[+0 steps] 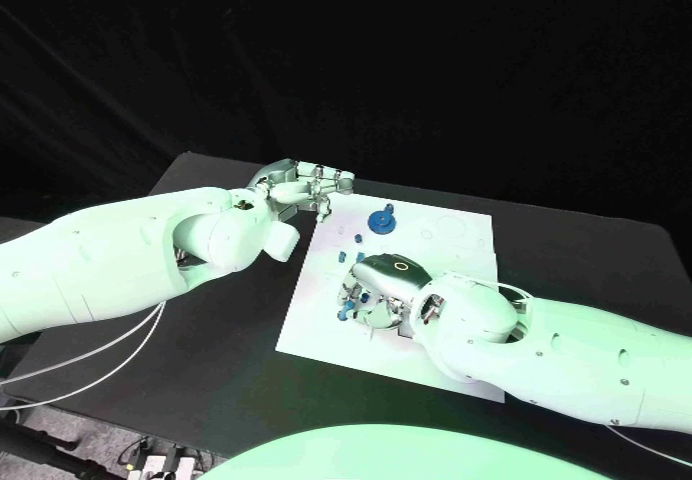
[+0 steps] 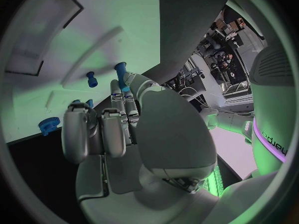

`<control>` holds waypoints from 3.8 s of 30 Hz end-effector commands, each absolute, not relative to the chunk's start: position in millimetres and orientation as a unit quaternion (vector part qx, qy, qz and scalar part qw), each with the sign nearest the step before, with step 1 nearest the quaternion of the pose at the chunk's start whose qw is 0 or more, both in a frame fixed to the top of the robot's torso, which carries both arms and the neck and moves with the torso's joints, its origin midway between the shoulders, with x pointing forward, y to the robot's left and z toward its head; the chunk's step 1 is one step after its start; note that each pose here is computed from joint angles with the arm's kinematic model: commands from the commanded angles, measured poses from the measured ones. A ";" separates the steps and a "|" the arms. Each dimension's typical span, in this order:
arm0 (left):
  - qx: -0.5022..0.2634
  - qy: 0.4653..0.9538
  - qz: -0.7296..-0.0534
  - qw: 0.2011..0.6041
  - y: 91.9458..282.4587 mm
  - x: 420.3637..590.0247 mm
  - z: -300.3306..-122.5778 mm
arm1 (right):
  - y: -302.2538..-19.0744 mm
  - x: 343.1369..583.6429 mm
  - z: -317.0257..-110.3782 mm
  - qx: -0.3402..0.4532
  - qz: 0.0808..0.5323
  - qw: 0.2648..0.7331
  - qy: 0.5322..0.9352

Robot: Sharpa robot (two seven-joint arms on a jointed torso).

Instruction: Assemble the parts on the task board

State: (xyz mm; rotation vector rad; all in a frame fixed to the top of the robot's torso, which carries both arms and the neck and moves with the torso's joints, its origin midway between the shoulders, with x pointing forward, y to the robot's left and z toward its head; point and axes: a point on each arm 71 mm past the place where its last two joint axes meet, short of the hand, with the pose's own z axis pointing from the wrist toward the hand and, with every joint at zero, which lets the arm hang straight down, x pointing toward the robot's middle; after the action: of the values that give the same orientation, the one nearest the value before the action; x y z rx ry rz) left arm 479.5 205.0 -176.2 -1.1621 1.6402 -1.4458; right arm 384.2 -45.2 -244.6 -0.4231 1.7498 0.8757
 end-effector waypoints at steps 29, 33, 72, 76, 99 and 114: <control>-0.443 0.627 -0.555 0.321 205.0 479.0 -175.8 | -47.2 383.5 -247.8 -0.168 0.359 0.549 0.736; -0.443 0.627 -0.555 0.321 205.7 479.1 -175.8 | -51.7 380.7 -243.1 -0.157 0.369 0.559 0.726; -0.452 0.629 -0.547 0.317 213.4 479.2 -185.1 | -231.7 357.6 -235.0 0.053 0.200 0.558 0.803; -0.453 0.629 -0.547 0.318 213.9 479.0 -185.1 | -230.5 355.7 -238.6 0.048 0.192 0.556 0.807; -0.453 0.626 -0.548 0.322 215.7 478.2 -184.3 | -219.4 356.2 -258.7 0.029 0.173 0.546 0.820; -0.454 0.625 -0.547 0.324 218.2 477.1 -183.6 | -210.6 358.8 -276.3 0.028 0.166 0.533 0.829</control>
State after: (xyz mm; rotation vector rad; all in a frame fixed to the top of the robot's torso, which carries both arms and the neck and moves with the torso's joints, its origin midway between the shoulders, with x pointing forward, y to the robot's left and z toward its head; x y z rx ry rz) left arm 477.6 219.9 -185.1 -1.1958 1.6444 -1.4137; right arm 359.1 -210.9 -274.1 0.0872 1.9650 0.4161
